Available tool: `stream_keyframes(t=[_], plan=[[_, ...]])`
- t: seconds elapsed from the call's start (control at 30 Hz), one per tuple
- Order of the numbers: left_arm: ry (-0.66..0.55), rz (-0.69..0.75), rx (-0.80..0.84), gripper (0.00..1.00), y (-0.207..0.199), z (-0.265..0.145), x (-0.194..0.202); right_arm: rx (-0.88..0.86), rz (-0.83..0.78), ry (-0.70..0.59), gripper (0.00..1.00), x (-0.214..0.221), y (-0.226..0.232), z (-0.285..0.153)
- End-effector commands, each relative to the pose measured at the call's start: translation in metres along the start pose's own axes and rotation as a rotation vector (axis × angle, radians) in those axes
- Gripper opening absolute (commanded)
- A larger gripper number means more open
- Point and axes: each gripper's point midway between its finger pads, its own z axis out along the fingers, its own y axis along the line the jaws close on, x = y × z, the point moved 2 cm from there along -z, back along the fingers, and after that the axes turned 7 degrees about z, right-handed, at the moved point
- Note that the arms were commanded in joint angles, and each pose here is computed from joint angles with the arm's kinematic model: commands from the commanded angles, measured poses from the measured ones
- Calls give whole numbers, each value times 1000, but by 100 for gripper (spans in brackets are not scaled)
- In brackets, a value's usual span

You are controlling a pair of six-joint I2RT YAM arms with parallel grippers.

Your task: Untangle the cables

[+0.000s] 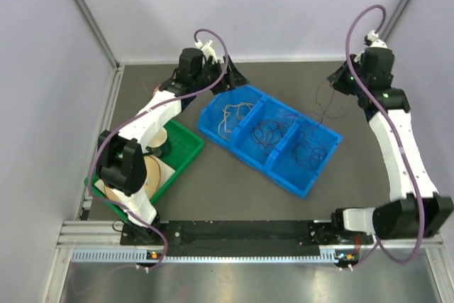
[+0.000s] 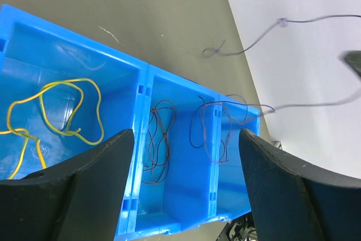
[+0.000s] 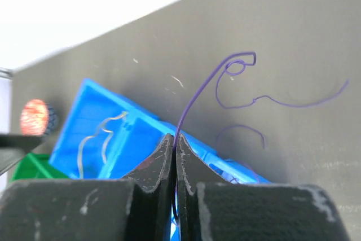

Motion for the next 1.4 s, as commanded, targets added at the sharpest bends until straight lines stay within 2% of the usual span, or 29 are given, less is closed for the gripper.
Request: stream_keyframes(t=[0.0, 0.33, 0.5, 0.63, 0.77, 0.87, 1.17, 1.37], plan=[[-58, 55, 31, 80, -15, -16, -18, -76, -31, -68, 0, -16, 17, -42], [-59, 44, 32, 80, -14, -13, -18, -184, -72, -84, 0, -3, 36, -107], [-52, 27, 50, 80, -16, -10, -18, -235, -72, -138, 0, -8, 45, -134], [21, -8, 34, 80, -17, 8, 0, -173, -76, -124, 0, 1, 30, -123], [173, 41, 8, 79, -46, 40, 45, -132, -66, -59, 0, 20, 17, -102], [221, 23, -39, 79, -44, 58, 69, -111, -63, -48, 0, 24, 11, -95], [281, -47, -85, 77, -39, 87, 116, -92, -66, -34, 0, 28, 6, -85], [290, -96, -75, 74, -32, 110, 127, -98, -68, -27, 0, 29, 6, -84]])
